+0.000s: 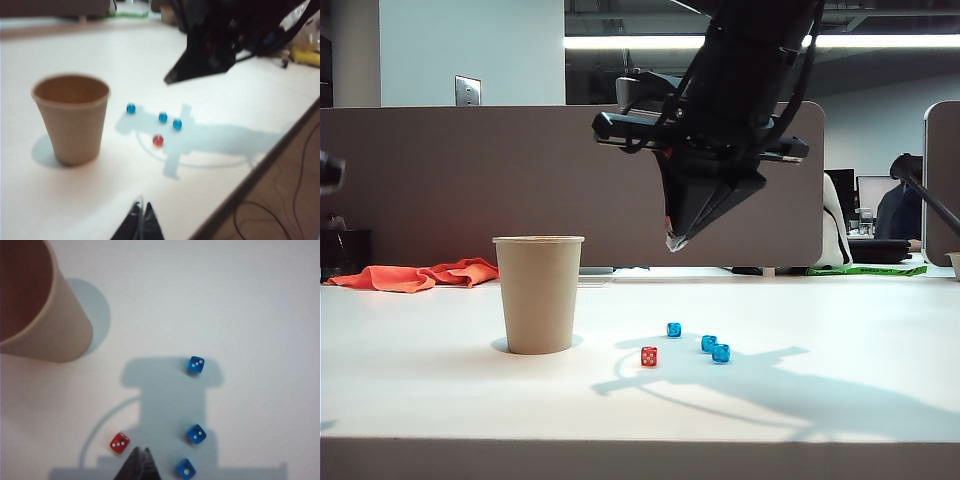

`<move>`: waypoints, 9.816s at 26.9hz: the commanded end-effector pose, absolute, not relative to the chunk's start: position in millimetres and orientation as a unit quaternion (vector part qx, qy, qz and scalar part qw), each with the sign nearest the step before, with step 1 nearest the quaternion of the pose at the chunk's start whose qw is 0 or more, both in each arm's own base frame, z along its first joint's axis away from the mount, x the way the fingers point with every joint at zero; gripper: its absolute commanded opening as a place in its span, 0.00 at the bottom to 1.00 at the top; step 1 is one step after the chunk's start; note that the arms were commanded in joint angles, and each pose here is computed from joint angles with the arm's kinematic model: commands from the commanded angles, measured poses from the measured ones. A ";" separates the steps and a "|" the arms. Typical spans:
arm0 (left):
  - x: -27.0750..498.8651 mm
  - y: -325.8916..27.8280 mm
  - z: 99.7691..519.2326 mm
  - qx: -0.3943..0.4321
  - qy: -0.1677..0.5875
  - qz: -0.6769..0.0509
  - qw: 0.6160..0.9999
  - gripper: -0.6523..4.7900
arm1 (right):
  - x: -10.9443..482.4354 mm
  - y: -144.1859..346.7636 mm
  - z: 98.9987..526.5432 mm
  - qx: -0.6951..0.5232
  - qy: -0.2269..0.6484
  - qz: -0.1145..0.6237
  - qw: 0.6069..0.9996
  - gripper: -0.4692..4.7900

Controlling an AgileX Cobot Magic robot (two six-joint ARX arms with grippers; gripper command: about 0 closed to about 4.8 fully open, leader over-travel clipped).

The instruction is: Pick up the dice with a different color and drop it into the paper cup.

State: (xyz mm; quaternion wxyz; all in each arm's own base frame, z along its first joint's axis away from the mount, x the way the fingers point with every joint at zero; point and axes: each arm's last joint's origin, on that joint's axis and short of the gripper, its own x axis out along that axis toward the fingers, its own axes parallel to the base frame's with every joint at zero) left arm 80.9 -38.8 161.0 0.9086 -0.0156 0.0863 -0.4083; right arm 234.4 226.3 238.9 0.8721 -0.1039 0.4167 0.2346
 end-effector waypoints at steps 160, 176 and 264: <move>80.7 -39.5 168.7 -0.009 0.052 -0.424 0.904 0.11 | 242.4 254.6 172.8 -0.148 0.491 0.225 0.828 0.20; 80.7 -39.6 169.2 -0.009 0.050 -0.426 0.903 0.11 | 241.5 252.7 204.7 -0.118 0.433 0.239 0.861 0.21; 81.0 -39.5 171.2 -0.007 0.038 -0.424 0.905 0.11 | 248.8 280.2 259.0 0.028 0.220 0.390 0.894 0.13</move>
